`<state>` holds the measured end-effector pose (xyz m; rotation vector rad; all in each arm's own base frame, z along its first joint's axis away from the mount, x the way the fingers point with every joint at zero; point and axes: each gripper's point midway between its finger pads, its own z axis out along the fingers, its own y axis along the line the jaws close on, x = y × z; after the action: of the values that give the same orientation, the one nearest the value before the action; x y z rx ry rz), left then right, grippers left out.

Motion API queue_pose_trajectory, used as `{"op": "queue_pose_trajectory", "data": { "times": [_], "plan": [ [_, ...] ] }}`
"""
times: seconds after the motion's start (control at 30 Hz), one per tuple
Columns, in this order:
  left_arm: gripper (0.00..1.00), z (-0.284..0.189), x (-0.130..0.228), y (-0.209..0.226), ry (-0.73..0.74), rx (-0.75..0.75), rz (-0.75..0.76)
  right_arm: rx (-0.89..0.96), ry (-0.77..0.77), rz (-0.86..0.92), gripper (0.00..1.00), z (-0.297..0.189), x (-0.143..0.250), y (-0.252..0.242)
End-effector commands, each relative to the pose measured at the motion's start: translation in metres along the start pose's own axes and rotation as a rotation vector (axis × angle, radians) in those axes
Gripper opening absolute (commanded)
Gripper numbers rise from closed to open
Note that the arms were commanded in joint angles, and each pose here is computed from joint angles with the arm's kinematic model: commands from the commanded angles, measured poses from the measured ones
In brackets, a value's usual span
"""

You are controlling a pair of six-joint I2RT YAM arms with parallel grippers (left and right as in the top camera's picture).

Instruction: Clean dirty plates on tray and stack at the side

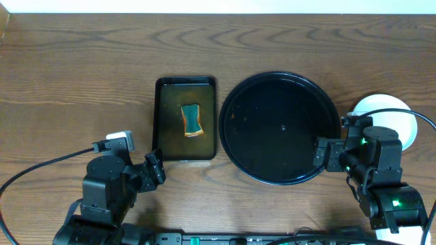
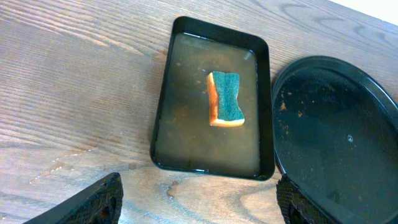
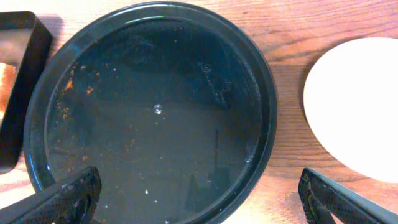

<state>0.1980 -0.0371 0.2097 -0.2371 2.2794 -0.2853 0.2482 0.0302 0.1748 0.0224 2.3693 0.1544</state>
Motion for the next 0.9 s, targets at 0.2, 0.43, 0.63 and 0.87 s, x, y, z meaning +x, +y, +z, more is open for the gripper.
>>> {"op": "queue_pose_trajectory", "data": {
  "times": [0.2, 0.43, 0.63, 0.87],
  "plan": [
    [0.80, 0.002, 0.002, 0.002, 0.007, -0.007, 0.011, 0.027, -0.028, -0.037, 0.99, -0.007, 0.001, -0.004],
    [0.80, 0.002, 0.002, 0.002, 0.007, -0.007, 0.011, 0.000, -0.268, -0.042, 0.99, -0.033, -0.014, -0.002],
    [0.80, 0.002, 0.002, 0.002, 0.007, -0.007, 0.011, -0.065, -0.704, -0.055, 0.99, -0.047, -0.045, 0.006],
    [0.80, 0.002, 0.002, 0.002, 0.007, -0.007, 0.011, -0.090, -0.921, -0.060, 0.99, -0.036, -0.029, 0.003]
  ]
}}
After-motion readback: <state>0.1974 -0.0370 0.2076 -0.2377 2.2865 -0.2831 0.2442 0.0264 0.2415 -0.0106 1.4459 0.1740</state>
